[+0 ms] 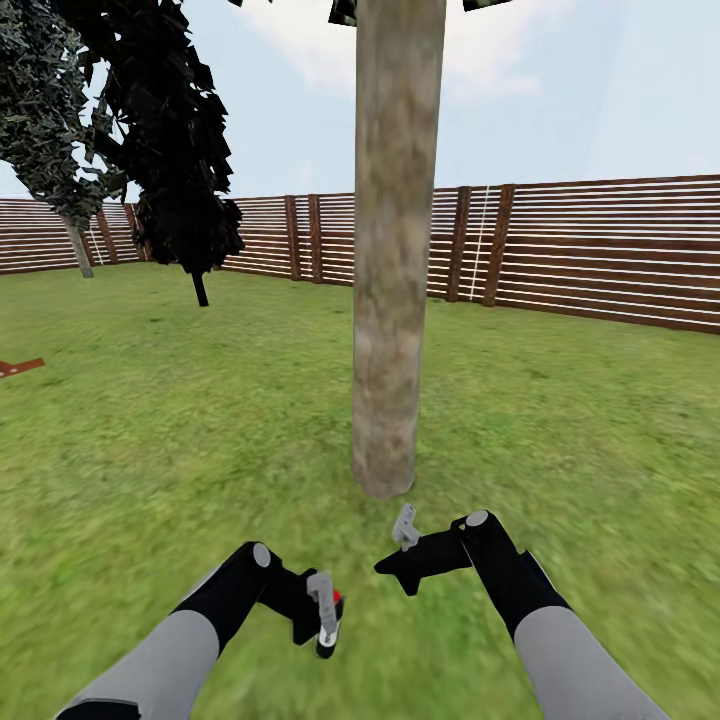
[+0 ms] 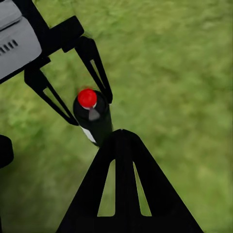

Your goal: In the garden, pick up the pesticide atomizer on the floor and spray pesticide onto both trees until each tree trunk is fully covered.

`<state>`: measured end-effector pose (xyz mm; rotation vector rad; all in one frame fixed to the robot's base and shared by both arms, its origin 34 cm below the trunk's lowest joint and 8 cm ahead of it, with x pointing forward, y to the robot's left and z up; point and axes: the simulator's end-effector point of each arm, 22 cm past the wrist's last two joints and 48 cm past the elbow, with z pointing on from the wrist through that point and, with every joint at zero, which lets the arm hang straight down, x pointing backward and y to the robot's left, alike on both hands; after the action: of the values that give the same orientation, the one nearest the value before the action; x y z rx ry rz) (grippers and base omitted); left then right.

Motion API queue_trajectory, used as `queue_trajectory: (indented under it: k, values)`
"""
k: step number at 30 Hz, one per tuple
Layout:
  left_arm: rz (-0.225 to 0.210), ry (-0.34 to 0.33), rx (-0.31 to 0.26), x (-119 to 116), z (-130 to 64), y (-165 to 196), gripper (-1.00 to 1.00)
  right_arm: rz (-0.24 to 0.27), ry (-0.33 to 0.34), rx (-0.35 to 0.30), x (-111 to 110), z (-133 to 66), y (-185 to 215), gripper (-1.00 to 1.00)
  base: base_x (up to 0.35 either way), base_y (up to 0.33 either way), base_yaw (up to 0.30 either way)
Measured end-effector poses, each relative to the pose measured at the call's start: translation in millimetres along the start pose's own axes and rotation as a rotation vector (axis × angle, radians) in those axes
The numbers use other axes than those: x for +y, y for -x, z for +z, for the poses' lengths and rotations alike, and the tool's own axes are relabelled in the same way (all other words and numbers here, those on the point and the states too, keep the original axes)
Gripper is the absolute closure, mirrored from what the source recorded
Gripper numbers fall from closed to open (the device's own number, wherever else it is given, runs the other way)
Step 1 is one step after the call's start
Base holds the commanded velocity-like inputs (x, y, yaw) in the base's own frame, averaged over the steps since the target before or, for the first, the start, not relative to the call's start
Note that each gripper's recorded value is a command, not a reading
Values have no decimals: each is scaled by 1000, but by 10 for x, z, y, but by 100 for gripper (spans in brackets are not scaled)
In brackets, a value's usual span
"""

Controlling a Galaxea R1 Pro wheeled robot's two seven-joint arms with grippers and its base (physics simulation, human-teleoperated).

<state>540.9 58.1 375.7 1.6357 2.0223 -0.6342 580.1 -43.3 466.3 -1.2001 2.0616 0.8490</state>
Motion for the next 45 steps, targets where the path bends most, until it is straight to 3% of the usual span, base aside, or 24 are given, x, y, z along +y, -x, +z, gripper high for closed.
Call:
queue_trajectory:
  k: [6, 17, 34, 38, 45]
  values:
    - [34, 37, -30, 110, -56, 230, 100, -2, 7, -6, 36, 33, 40, 100, 0, 0, 0]
    - [48, 27, -54, 47, 15, 418, 100, -3, 9, -8, 48, 43, 50, 100, 0, 0, 0]
    - [57, 17, -77, -11, 70, 570, 100, -2, 10, -8, 48, 44, 50, 100, 0, 0, 0]
    - [42, 19, -113, -4, 55, 653, 100, -3, 9, -8, 48, 43, 51, 100, 0, 0, 0]
    - [37, 19, -123, -3, 52, 675, 100, -2, 10, -7, 49, 44, 48, 100, 0, 0, 0]
